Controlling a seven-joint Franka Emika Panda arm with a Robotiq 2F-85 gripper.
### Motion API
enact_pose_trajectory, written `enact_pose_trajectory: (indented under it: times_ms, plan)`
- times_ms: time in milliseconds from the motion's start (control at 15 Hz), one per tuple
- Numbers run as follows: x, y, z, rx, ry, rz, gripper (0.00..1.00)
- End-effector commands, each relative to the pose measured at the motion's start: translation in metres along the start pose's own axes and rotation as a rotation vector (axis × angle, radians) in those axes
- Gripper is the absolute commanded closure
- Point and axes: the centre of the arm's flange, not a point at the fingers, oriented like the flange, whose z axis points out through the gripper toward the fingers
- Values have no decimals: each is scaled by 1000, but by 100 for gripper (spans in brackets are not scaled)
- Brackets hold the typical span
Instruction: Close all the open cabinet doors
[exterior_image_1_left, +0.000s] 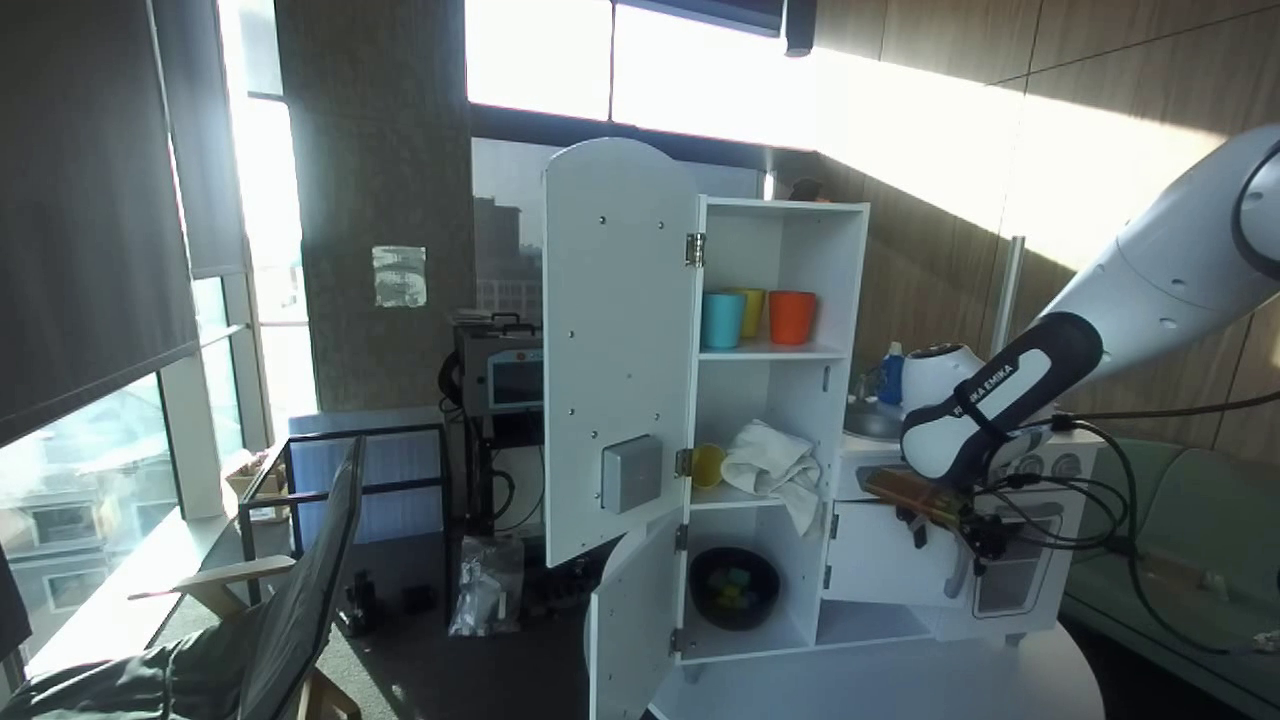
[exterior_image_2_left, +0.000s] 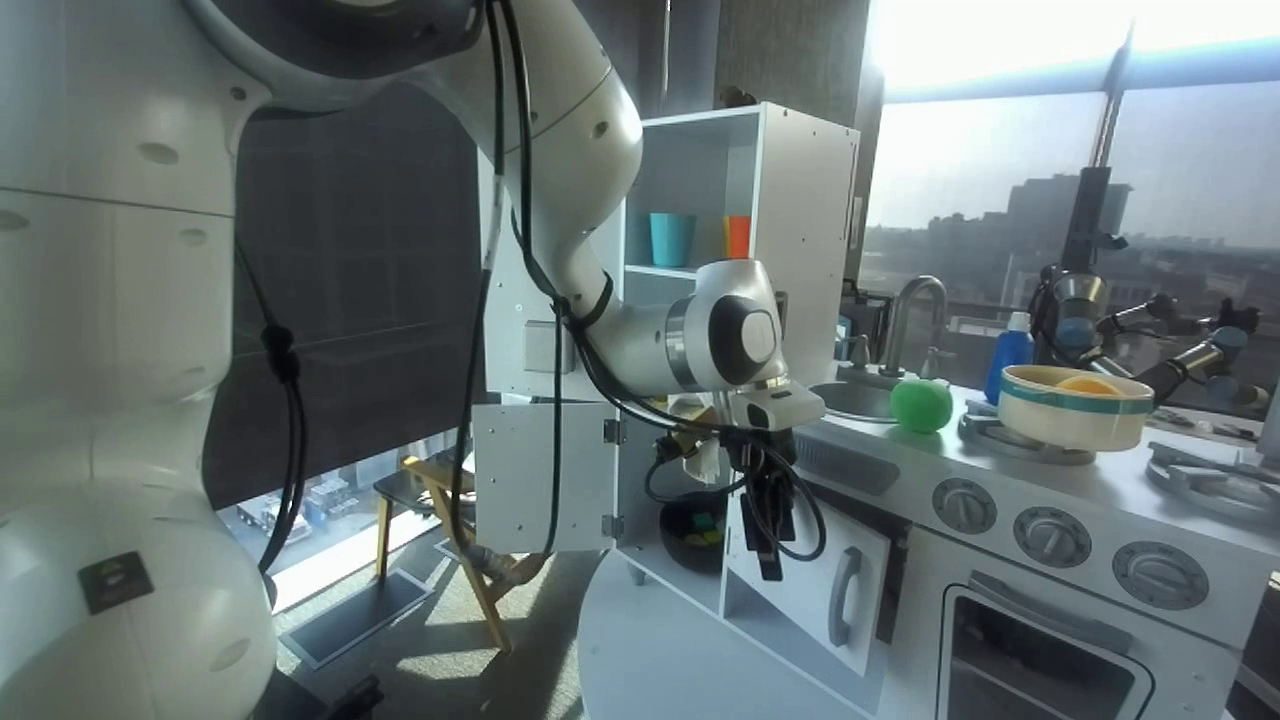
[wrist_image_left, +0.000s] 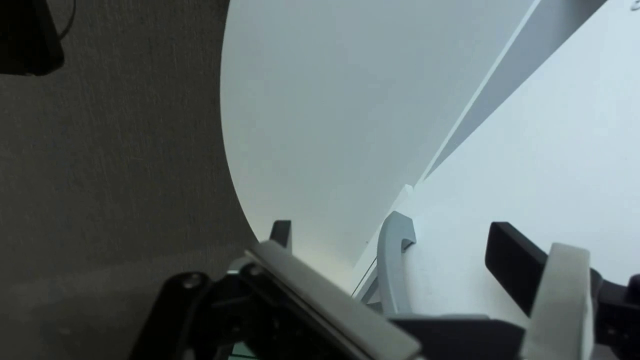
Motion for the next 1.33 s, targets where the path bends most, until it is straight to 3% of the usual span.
enact_pose_trajectory:
  times_ms: [0,400,933,1067,1267]
  plan:
    - [7,-15,-4,102,-45,30,0]
    - [5,-4,-2,191,-114,54,0]
    - [-75,40,-8,-10,-178,-316,0]
    - [-75,34,-5,-62,-194,-318,0]
    - [-52,23,0,-65,-234,-233,0]
